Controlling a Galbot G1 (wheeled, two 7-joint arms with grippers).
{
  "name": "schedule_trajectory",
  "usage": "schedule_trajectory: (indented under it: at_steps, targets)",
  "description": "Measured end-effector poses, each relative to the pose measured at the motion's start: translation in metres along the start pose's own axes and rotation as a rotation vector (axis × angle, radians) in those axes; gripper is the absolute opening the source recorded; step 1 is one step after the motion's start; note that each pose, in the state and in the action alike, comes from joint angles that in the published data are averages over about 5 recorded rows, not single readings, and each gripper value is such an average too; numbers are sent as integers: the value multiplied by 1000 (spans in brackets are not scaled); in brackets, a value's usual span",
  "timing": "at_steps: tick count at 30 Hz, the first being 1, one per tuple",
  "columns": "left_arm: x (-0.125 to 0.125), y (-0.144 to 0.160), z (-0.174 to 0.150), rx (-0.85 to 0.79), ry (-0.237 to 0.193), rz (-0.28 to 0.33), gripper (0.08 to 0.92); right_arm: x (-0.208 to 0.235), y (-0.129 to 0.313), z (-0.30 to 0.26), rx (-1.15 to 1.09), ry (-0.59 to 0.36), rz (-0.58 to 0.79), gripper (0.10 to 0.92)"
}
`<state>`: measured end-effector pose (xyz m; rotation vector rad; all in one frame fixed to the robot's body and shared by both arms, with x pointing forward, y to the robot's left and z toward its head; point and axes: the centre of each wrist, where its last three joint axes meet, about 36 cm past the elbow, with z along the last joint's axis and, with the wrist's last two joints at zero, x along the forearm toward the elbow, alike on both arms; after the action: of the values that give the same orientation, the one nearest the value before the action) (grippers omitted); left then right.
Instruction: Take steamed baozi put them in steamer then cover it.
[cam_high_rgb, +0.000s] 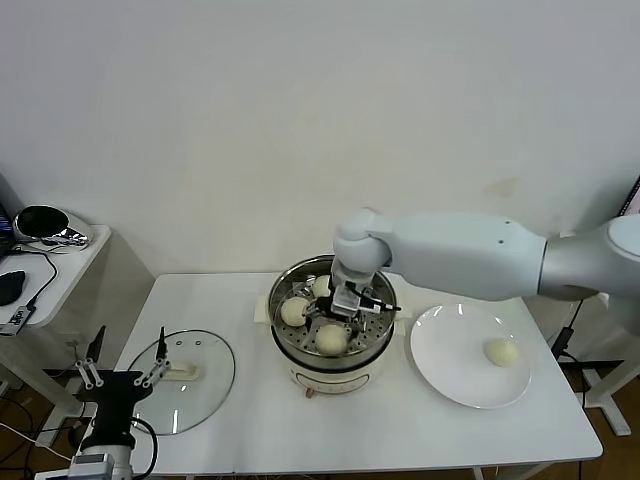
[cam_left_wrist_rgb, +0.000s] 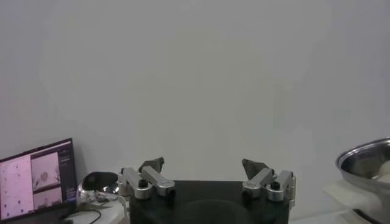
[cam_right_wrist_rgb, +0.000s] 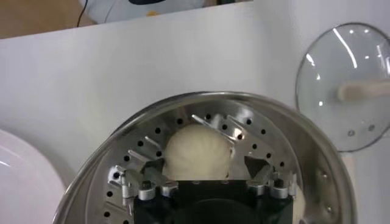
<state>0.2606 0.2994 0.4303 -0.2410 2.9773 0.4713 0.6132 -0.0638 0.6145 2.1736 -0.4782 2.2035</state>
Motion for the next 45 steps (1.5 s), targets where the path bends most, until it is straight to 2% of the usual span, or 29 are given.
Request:
schedule_trajectory:
  at_steps: [5, 10, 22, 33, 45]
  targets:
    - [-1, 2, -1, -6, -5, 4, 823, 32, 17, 10, -103, 42, 12, 823]
    - [-4, 1, -1, -8, -9, 15, 823, 72, 53, 29, -278, 128, 19, 823]
    - [-5, -8, 3, -7, -5, 46, 823, 117, 195, 59, -815, 268, 77, 823]
    - [-2, -6, 4, -20, 4, 54, 823, 82, 315, 75, -1098, 300, 53, 823]
    - [2, -4, 3, -33, 16, 46, 823, 12, 389, 80, -1227, 296, -6, 823]
